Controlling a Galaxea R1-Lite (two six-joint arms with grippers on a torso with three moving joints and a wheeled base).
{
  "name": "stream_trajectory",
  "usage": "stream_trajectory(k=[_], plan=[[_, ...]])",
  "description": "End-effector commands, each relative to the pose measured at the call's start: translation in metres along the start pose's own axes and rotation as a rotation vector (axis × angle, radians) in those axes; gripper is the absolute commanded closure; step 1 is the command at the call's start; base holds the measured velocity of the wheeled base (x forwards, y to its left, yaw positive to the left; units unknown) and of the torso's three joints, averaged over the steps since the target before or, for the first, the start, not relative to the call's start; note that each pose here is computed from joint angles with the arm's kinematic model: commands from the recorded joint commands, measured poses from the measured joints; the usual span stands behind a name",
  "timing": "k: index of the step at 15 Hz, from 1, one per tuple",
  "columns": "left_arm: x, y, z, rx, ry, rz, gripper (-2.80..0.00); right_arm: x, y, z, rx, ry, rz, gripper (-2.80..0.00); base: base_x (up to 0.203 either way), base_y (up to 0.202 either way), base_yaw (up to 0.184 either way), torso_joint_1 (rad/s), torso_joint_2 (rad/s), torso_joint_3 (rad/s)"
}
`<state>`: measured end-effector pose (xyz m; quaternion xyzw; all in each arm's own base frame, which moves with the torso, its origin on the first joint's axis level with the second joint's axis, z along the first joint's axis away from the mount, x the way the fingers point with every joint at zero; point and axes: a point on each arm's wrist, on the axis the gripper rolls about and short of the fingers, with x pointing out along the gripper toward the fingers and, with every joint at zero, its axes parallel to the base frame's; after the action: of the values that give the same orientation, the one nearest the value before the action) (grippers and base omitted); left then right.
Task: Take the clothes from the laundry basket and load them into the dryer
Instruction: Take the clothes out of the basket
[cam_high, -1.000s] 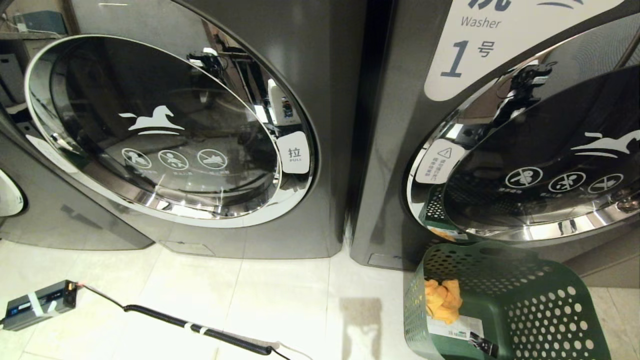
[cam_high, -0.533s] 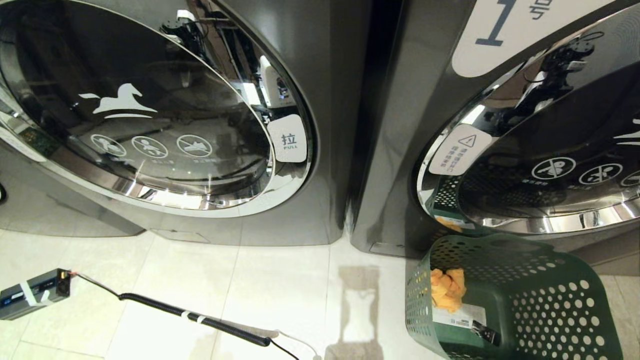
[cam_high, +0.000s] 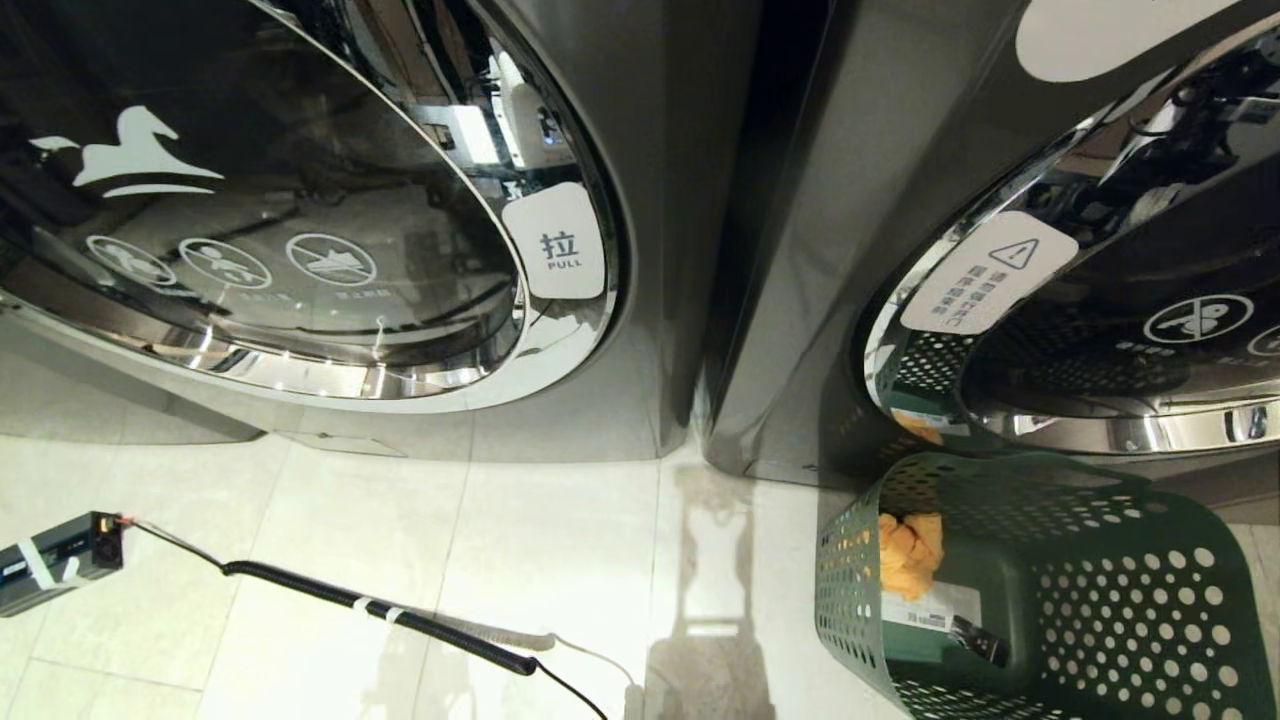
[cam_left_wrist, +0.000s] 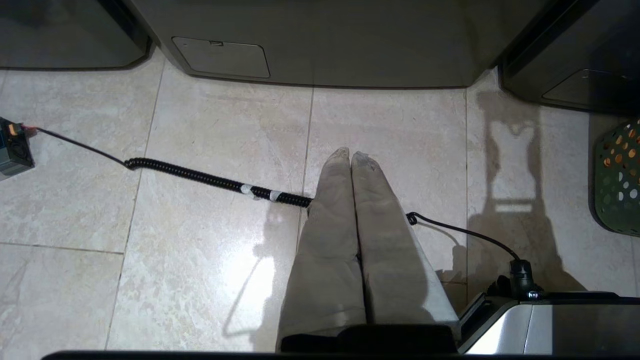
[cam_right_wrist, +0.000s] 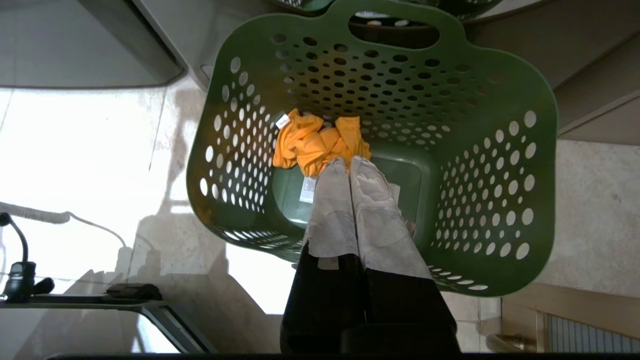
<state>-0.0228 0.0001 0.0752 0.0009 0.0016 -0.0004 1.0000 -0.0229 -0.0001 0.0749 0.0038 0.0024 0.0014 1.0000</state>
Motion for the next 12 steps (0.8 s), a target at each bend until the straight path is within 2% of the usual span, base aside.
stream_trajectory(k=[1,5,9,11,12], plan=[[0.000,0.000,-0.001,0.000,0.000,-0.001,0.00,0.000,0.000,0.000,0.000,0.000,0.000,0.00,0.000,0.000,0.000,0.002,0.00,-0.194],[0.000,0.000,-0.001,0.000,0.000,-0.001,0.00,0.000,0.000,0.000,0.000,0.000,0.000,0.00,0.000,0.000,0.000,-0.001,0.00,-0.158],[0.000,0.000,0.000,0.009,0.002,-0.001,0.00,0.000,0.000,0.001,-0.021,0.015,0.000,0.00,0.000,0.000,0.000,0.001,0.00,-0.019],[0.000,0.000,0.000,0.010,0.002,0.001,0.00,-0.001,0.000,0.005,-0.125,0.012,0.004,0.00,0.000,0.000,0.000,0.000,0.00,0.000],[0.000,0.000,-0.001,0.009,0.003,-0.001,0.00,-0.005,0.000,0.020,-0.162,-0.007,0.003,0.00,0.000,0.000,0.000,0.000,0.00,0.000]])
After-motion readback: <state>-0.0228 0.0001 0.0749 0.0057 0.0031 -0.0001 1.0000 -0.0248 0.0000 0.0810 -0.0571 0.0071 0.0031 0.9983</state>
